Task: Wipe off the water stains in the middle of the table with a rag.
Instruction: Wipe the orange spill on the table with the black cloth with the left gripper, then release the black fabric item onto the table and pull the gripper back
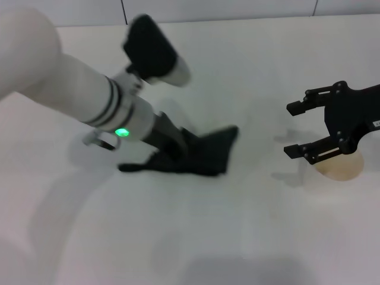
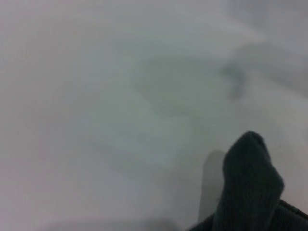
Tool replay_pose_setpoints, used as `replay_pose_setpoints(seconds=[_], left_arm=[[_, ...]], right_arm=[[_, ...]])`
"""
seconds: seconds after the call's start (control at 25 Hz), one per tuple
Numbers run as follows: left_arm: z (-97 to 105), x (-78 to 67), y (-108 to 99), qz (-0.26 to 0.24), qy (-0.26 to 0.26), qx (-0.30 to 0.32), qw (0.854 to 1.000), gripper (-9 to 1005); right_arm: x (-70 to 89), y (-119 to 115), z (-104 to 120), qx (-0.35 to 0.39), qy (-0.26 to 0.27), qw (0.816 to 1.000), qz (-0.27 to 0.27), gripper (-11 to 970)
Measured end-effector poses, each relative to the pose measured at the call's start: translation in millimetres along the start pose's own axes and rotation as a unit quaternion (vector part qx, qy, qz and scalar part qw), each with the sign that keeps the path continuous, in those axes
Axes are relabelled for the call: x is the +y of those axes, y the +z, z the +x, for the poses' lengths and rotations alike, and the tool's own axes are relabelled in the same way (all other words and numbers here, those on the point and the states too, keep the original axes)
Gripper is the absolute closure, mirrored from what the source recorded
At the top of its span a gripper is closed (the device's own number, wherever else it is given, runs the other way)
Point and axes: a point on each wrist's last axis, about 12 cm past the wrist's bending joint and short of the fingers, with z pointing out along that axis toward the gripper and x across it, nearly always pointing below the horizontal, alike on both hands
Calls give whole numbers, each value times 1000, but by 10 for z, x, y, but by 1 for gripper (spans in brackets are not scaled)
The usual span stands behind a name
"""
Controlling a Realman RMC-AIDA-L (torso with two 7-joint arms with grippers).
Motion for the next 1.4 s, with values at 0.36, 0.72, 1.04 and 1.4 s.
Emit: replay_pose_setpoints(seconds=[0.36, 0.72, 1.04, 1.4], left_arm=[[100, 127, -114, -7, -10, 2, 1000, 928], [33, -222, -140, 78, 42, 3, 996, 928], [144, -148, -223, 56, 31, -3, 998, 928], [374, 304, -288, -61, -33, -11, 998, 928]], right_arm=[[-23, -52, 0, -4, 5, 1000, 9, 132], [-44, -120, -29, -8, 7, 1000, 21, 132], [-43, -128, -36, -9, 8, 1000, 21, 132], [-50, -173, -38, -21, 11, 999, 30, 132]])
